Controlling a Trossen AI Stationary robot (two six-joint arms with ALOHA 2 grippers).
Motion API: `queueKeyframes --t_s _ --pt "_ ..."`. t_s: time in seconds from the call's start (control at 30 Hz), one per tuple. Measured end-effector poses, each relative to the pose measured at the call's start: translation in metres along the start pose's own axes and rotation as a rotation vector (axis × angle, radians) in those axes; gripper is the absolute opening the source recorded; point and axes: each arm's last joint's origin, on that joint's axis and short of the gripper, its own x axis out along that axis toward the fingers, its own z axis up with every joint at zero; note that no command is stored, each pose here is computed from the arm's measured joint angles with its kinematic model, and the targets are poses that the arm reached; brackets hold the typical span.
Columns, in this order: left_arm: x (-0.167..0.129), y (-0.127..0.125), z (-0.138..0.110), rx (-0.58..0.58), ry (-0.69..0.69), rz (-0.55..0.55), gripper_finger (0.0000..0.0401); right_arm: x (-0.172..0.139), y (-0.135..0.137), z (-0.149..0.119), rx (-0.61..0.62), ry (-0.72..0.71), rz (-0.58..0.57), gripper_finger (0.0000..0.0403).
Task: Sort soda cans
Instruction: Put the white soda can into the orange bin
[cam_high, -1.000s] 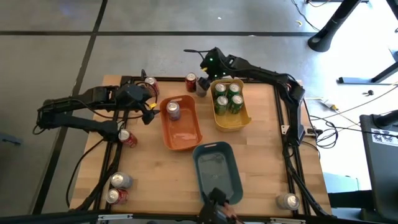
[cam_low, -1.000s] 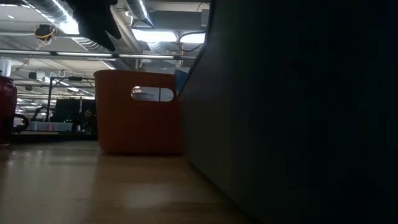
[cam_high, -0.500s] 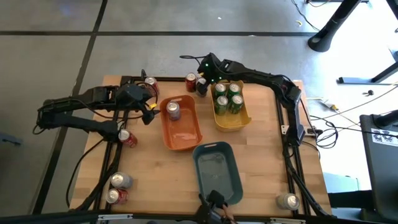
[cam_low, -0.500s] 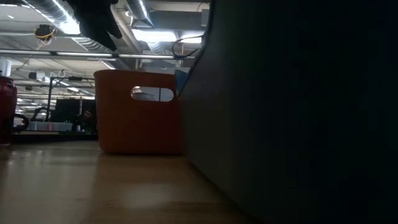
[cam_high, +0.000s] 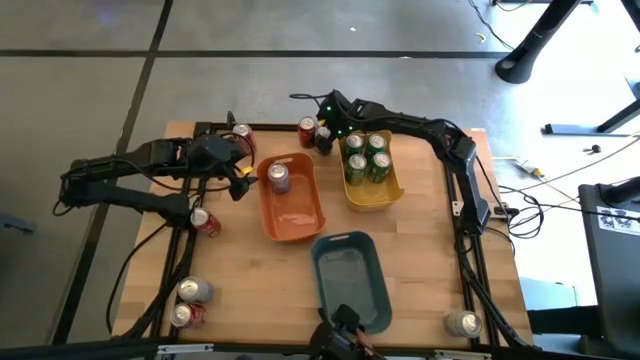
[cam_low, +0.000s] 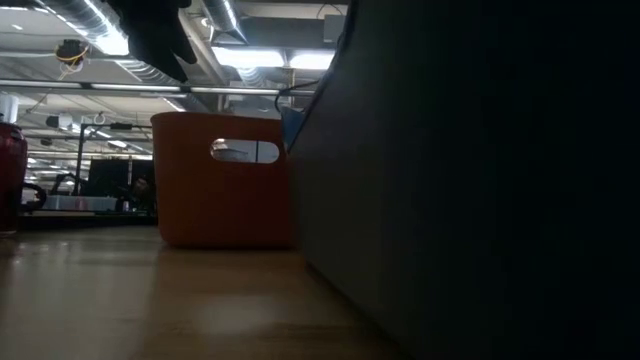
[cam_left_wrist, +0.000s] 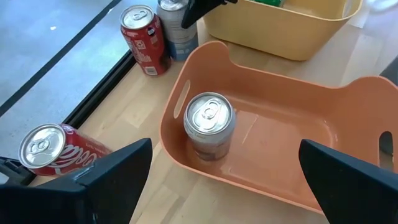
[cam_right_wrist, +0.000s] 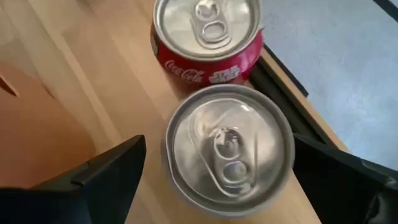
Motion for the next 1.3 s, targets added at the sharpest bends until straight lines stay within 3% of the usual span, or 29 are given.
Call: queueKeyframes --t_s 0.2,0.47,0.7,0.97,1.3 --pt "0.001 0.000 0.000 0.002 0.004 0.001 0.0390 0.001 0.000 -0.001 -0.013 0.010 -0.005 0.0375" --pt "0.001 0.000 0.000 0.010 0.004 0.001 0.0390 0.000 -0.001 0.000 -0.039 -0.002 -0.025 0.0271" --pt "0.001 0.000 0.000 0.027 0.004 0.001 0.0390 -0.008 0.000 0.002 -0.061 -0.011 -0.033 0.0270" --pt "0.001 0.000 0.000 0.026 0.004 0.002 0.0390 -0.044 0.002 0.014 -0.066 -0.091 -0.042 0.0272" --pt "0.001 0.000 0.000 0.037 0.004 0.001 0.0390 -0.100 0.035 0.023 -0.148 -0.209 0.008 0.0273"
